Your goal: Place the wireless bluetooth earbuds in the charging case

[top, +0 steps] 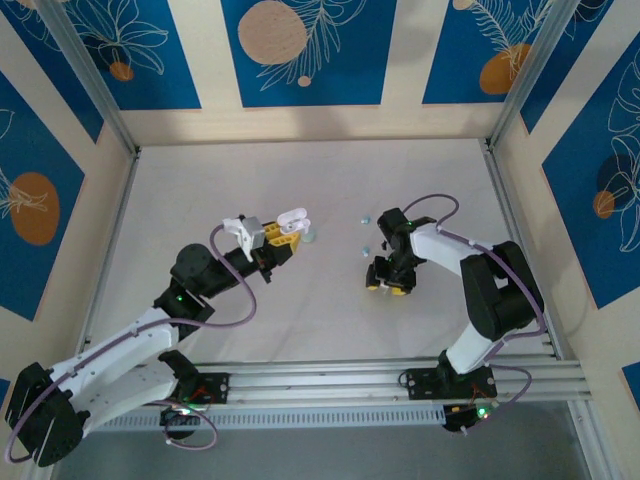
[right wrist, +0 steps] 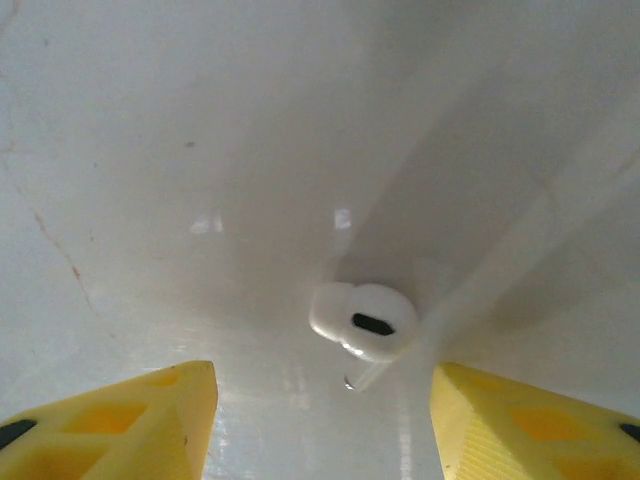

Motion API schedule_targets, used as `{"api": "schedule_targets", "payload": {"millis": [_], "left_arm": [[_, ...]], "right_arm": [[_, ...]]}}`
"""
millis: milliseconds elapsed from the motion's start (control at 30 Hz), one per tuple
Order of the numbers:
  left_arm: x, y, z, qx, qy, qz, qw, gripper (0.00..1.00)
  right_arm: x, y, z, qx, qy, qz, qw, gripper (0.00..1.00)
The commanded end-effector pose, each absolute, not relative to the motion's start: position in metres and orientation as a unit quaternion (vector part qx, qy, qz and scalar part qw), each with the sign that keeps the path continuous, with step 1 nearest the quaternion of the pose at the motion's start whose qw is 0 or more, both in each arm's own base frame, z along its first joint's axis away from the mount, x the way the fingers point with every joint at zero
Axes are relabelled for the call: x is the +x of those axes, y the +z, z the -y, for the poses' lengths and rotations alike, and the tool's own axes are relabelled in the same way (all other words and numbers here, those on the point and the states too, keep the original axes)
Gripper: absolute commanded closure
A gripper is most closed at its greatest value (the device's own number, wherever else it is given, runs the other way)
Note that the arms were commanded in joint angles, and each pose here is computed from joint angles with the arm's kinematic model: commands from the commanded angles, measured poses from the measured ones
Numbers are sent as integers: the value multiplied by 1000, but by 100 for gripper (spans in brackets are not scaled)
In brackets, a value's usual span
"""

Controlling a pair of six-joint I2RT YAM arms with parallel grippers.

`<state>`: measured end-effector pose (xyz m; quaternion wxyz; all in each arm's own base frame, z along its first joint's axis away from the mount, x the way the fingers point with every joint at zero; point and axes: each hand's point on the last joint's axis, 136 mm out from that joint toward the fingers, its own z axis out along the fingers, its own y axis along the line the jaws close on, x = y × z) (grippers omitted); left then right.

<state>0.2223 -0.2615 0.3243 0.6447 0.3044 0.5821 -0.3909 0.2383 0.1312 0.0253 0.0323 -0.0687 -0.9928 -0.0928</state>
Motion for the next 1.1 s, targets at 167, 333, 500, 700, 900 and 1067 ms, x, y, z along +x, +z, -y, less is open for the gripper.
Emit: {"api": "schedule_targets", "payload": {"millis": [167,333,500,700,900,1067], "left_arm": [[217,346,263,303,-404,-560,657,82],[217,346,262,305,-399,-561,658,82],[217,343,262,307,-396,-564,656,82],[218,343,262,306,-396,-565,657,82],[219,342,265,312,-394,-565,655,82],[220,343,268,313,-398,-564,653,82]], "right_arm": [[249,29,-128,-93,-50,994,34,46],[253,23,-126,-108,-33,993,40,54],[255,20,-127,-98,-26,994,41,58],[256,18,-127,-87,-22,995,44,63],[254,13,-126,-83,-17,995,49,67],[254,11,-125,-78,-17,996,48,69]]}}
